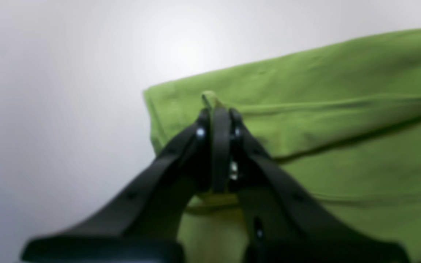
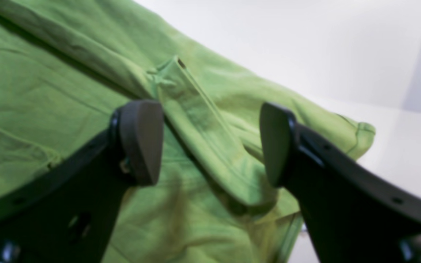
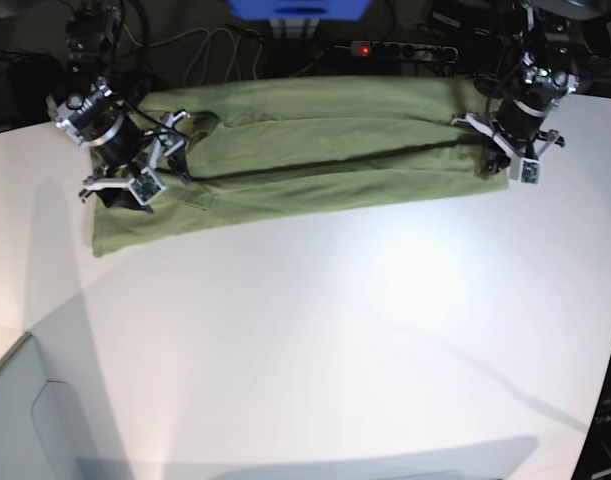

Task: Fold the T-shirt properly

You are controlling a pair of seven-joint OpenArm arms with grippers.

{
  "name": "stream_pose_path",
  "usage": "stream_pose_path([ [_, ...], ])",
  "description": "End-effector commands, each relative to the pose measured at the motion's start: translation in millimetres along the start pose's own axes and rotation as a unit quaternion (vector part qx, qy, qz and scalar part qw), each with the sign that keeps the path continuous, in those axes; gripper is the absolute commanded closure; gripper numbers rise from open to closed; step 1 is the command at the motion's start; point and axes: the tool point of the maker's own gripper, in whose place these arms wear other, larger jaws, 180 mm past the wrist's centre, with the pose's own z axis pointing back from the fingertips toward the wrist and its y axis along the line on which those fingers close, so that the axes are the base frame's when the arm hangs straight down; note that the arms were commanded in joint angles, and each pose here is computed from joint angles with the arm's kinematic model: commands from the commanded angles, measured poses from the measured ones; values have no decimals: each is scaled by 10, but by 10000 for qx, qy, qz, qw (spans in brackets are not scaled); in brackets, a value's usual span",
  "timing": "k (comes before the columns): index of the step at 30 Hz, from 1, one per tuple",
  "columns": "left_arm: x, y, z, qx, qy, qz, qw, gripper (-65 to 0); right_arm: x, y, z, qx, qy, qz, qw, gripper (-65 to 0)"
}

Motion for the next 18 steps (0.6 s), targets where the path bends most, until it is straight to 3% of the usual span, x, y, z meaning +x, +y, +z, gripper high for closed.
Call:
stream_pose_path([
  [1,151,-7,50,-18,-245,-110,9996,0,118,-14,20,37,-221,98,9997,-396],
  [14,158,-18,81,-29,-225,-177,9996,0,123,-18,19,33,-227,101,9997,-396],
  [16,156,-21,81,-29,-226,-169,9996,-38,123,-18,19,33,-227,101,9997,-396],
  [18,115,-26,93,-36,-173,-166,9997,-125,123,-18,19,33,-227,101,9997,-396],
])
